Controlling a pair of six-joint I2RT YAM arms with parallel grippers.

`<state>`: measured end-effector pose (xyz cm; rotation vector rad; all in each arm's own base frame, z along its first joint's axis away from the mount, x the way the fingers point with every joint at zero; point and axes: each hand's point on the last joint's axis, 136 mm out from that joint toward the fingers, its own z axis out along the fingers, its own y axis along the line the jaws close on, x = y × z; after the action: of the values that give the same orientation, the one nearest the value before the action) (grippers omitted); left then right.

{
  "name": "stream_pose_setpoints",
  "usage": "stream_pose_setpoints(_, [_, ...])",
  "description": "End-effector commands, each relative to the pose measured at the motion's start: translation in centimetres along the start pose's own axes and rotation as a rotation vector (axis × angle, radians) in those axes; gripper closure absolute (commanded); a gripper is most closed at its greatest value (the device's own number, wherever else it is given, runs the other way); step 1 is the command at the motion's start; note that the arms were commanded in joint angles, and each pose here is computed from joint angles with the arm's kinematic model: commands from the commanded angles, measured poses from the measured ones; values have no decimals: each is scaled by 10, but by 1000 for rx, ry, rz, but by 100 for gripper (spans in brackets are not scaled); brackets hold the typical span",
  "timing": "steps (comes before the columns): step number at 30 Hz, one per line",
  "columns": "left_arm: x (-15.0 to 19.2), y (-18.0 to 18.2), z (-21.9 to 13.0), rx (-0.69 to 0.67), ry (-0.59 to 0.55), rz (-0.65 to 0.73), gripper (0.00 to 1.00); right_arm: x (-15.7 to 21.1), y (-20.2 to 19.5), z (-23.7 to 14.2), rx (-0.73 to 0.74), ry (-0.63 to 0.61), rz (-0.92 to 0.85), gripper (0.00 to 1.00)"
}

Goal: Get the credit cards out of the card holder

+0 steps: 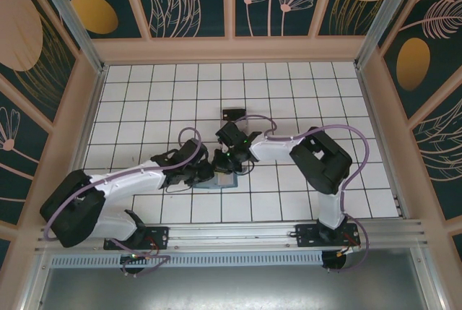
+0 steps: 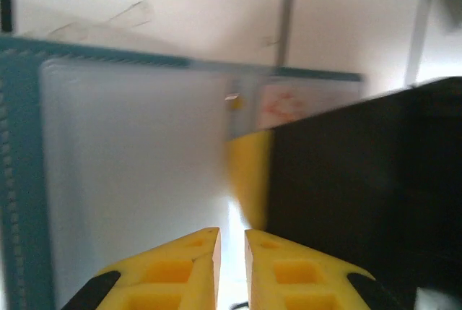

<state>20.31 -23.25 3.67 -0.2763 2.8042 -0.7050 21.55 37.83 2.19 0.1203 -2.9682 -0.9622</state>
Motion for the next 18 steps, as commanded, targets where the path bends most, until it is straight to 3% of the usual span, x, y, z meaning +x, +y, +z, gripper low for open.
stream_pose_setpoints(1, [19,9,9,-3,85,-24,81,1,23,-12,-66,-24,-4,90])
stream_pose_setpoints(6, [19,13,7,-22,88,-24,81,-4,24,-31,-48,-68,-1,90])
stream_pose_setpoints(18, [-2,-31,-1,35,86,45,80,-7,-16,-71,40,-162,60,89])
